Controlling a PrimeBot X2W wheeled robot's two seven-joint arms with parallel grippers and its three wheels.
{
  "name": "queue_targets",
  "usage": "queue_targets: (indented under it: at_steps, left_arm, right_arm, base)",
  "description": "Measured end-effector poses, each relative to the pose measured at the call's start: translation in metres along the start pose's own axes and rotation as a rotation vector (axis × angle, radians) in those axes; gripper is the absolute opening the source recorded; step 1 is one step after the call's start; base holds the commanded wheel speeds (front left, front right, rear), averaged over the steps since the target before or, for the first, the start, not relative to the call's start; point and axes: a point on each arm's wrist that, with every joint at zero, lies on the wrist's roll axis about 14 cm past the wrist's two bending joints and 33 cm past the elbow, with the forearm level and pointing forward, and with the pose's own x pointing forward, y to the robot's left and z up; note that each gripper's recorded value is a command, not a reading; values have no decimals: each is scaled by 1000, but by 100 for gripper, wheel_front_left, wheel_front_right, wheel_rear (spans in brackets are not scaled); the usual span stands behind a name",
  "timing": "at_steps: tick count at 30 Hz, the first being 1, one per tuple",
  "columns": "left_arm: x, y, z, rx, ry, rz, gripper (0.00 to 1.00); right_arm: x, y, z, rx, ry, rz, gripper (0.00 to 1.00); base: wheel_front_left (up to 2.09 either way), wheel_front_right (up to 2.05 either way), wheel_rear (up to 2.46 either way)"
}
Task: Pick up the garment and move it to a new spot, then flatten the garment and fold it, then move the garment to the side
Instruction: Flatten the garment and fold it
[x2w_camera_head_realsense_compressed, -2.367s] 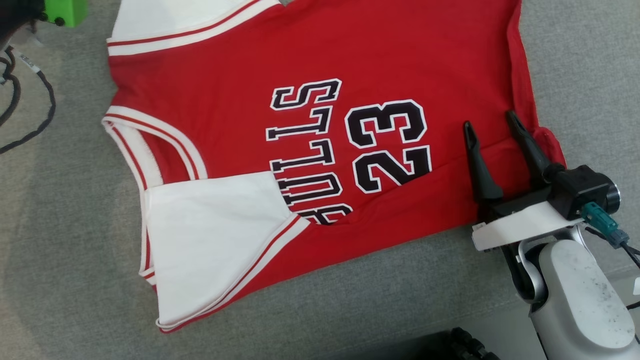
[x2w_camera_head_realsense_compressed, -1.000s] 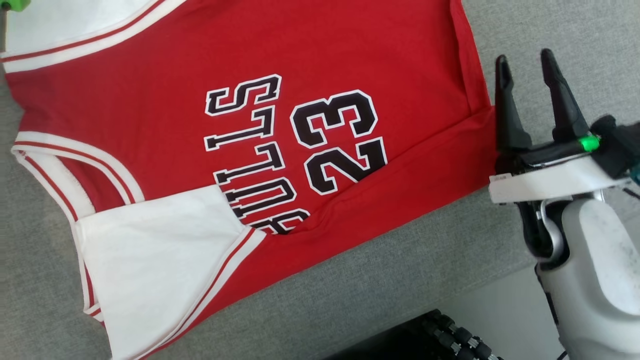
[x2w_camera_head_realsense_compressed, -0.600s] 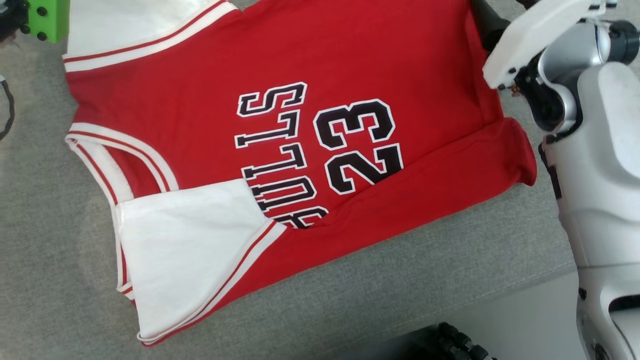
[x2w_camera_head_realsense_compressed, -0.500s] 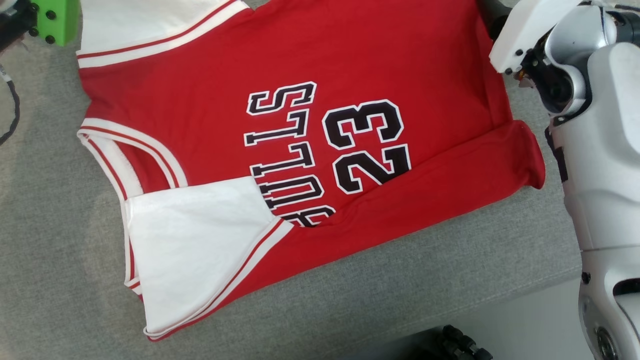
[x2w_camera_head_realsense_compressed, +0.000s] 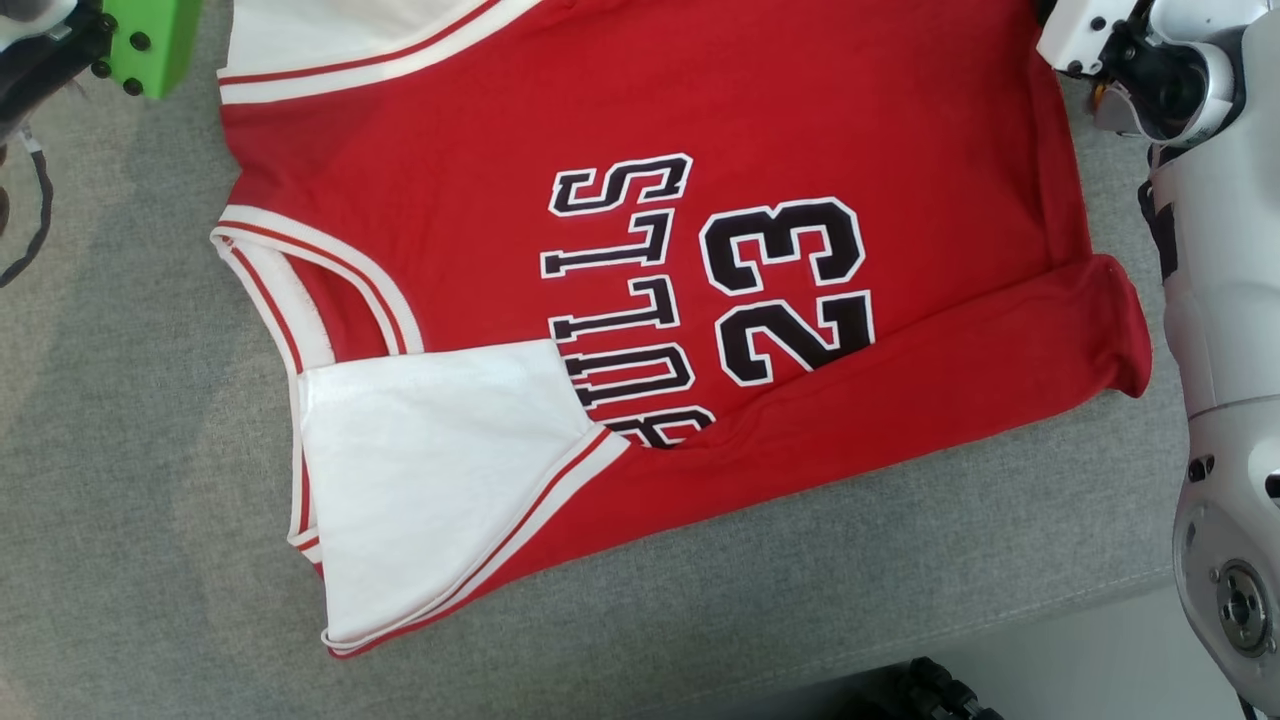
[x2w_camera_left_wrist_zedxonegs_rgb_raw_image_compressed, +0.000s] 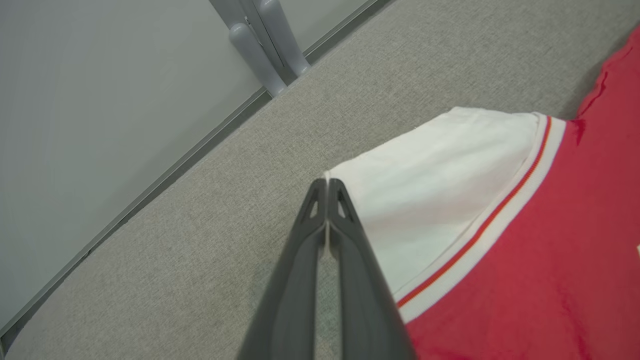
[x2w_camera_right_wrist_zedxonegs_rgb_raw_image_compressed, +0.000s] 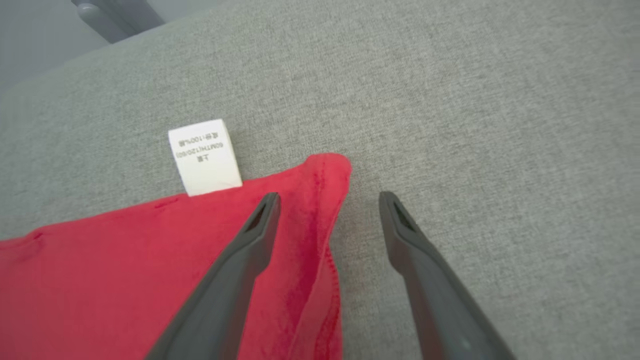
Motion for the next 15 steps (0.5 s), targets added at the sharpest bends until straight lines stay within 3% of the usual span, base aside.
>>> queue_targets:
  at_steps: [15]
  left_arm:
    - [1,13,-7,1,-16,19,0]
  right_arm:
    - [23,7,2,11,32,3,100]
  base:
    - [0,0,0]
